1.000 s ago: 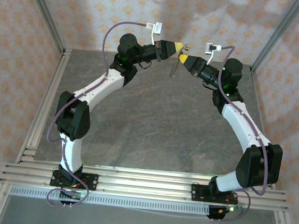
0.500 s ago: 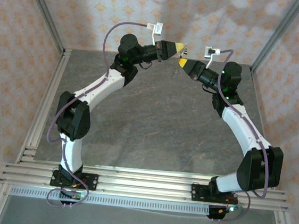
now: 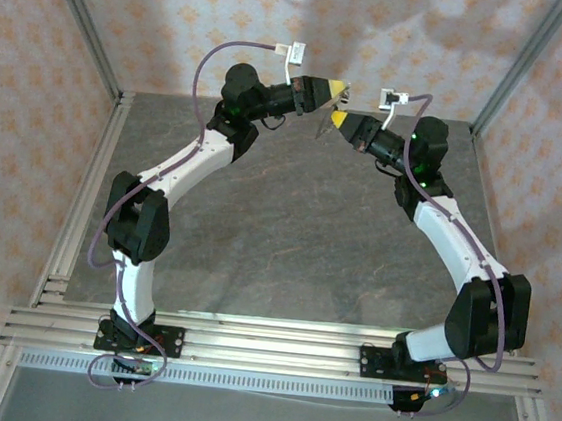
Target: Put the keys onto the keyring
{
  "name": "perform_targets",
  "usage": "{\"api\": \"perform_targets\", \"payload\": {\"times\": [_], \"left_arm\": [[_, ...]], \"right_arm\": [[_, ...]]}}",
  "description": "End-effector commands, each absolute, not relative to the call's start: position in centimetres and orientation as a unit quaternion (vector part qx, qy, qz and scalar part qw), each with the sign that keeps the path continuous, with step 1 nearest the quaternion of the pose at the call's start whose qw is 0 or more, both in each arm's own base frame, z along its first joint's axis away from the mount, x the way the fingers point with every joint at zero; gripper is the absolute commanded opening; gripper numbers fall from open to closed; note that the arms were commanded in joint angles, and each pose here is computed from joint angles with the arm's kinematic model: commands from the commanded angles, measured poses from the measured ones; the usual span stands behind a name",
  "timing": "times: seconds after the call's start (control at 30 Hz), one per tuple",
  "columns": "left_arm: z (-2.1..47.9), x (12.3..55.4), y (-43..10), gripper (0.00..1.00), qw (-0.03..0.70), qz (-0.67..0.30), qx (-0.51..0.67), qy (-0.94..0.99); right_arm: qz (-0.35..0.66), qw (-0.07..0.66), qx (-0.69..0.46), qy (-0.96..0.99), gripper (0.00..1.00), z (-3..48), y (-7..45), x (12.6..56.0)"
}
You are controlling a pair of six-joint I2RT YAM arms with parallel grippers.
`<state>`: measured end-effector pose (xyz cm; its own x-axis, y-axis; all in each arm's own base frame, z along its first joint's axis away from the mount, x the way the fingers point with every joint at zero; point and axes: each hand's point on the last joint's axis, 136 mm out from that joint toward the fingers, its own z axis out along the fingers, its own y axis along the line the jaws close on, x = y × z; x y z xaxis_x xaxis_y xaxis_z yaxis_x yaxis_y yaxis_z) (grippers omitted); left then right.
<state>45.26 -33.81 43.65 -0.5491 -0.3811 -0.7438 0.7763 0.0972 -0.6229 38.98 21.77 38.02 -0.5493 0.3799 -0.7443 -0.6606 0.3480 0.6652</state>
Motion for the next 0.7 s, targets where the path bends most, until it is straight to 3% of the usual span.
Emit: {"api": "perform_targets", "payload": {"times": [0.0,0.33,0.67], "left_arm": [[49.0,43.2,-32.1,0.00,0.500,-0.659,0.180,0.533],[48.8,43.6,-32.1,0.00,0.499,-0.665,0.171,0.530],[48.5,43.7,-32.2,0.00,0.497,-0.662,0.171,0.534]], "right_arm": [[0.555,0.453,-0.078,0.693,0.00,36.3,21.0,39.6],[0.588,0.410,-0.106,0.690,0.00,35.7,25.2,38.7],[0.559,0.430,-0.077,0.705,0.00,34.9,22.9,39.2]]}}
